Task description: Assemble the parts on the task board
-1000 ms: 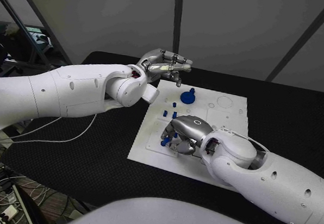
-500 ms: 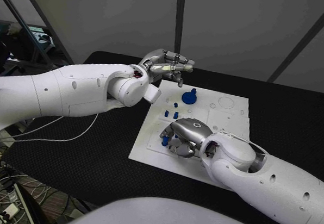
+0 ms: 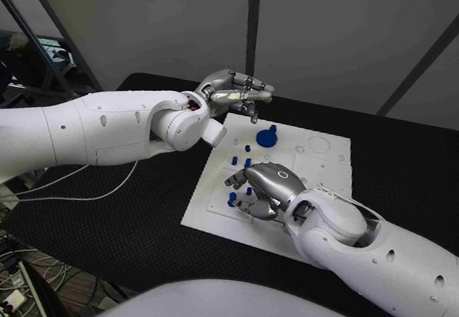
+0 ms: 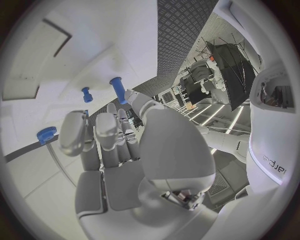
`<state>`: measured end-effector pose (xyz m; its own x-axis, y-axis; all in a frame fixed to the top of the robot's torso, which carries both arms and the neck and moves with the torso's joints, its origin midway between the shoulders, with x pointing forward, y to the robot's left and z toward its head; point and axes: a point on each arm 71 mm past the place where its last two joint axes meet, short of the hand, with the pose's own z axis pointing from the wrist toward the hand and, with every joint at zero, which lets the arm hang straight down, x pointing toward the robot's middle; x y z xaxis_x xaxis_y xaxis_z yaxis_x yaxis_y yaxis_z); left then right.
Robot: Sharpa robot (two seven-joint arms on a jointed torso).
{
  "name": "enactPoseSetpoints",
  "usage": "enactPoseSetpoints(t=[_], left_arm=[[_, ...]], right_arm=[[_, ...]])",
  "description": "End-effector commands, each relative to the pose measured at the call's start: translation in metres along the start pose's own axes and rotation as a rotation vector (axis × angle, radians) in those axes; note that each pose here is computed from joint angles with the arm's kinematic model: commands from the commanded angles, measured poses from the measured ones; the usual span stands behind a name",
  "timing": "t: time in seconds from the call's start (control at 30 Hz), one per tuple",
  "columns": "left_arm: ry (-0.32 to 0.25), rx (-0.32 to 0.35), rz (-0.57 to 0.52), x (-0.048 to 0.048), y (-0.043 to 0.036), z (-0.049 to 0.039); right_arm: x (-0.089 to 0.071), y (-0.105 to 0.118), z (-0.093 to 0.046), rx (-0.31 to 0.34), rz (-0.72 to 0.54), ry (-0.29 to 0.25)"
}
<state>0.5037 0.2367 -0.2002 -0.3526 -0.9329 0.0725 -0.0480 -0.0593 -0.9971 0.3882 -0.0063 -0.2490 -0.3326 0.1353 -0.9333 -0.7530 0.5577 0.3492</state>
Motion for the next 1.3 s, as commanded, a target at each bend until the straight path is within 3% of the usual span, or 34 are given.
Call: enactPoseSetpoints(t=[0.03,0.2,0.3,0.43,0.6,0.73,1.0,1.3], left_arm=[[0.012,-0.002,-0.005,0.0000,-0.0006,0.0002],[0.009,-0.005,-0.003,-0.0018,0.0002,-0.0005],[0.008,-0.007,-0.002,-0.0028,0.0007,-0.0013],[0.004,-0.009,0.001,-0.0054,0.0012,-0.0029],[0.008,-0.008,0.001,-0.0072,0.0016,-0.0047],[0.008,-0.010,0.002,-0.0075,0.0028,-0.0054],[0.011,-0.012,0.001,-0.0066,0.0046,-0.0059],[0.012,-0.012,0.001,-0.0064,0.0049,-0.0063]], right_arm=[[-0.010,0.002,-0.008,-0.026,0.009,-0.114],[-0.019,-0.006,-0.028,0.012,0.030,-0.145],[-0.029,-0.024,-0.045,0.130,0.111,-0.169],[-0.043,-0.057,-0.076,0.334,0.242,-0.191],[-0.049,-0.085,-0.113,0.495,0.330,-0.177],[-0.052,-0.096,-0.136,0.566,0.334,-0.152],[-0.052,-0.109,-0.157,0.657,0.258,-0.135],[-0.040,-0.110,-0.155,0.696,0.207,-0.089]])
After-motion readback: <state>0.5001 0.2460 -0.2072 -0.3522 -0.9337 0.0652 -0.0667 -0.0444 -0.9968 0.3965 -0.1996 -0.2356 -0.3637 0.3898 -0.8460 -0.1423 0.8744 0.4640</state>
